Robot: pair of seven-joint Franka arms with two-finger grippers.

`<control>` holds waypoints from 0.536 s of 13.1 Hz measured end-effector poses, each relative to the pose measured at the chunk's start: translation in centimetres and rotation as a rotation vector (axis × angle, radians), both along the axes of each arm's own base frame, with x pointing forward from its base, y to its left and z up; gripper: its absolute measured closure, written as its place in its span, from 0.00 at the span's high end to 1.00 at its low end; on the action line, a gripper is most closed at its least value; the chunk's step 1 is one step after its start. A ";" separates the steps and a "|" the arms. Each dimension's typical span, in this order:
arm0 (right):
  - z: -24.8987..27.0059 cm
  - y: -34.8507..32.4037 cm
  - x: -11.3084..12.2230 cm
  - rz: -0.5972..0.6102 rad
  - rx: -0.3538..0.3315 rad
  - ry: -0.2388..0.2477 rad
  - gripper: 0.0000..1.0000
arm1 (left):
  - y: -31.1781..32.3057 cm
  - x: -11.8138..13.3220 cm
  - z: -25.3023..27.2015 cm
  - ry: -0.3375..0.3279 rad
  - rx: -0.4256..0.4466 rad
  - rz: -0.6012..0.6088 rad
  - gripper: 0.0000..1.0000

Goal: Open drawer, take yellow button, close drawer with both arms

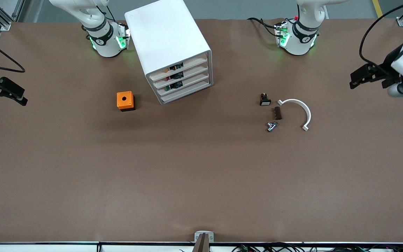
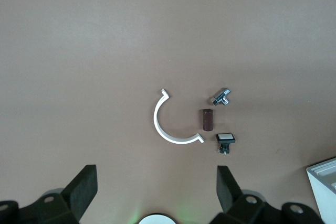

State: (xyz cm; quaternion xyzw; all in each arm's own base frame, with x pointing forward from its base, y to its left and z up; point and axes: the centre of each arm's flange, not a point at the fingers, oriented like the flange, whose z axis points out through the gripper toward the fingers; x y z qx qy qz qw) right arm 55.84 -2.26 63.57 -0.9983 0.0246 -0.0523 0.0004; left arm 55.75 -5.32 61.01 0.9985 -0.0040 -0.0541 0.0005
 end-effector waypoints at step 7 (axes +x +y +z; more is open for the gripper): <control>-0.1 0.0 0.1 0.000 0.000 -0.003 1.00 | -7.1 4.0 -12.0 0.222 -0.054 0.022 1.00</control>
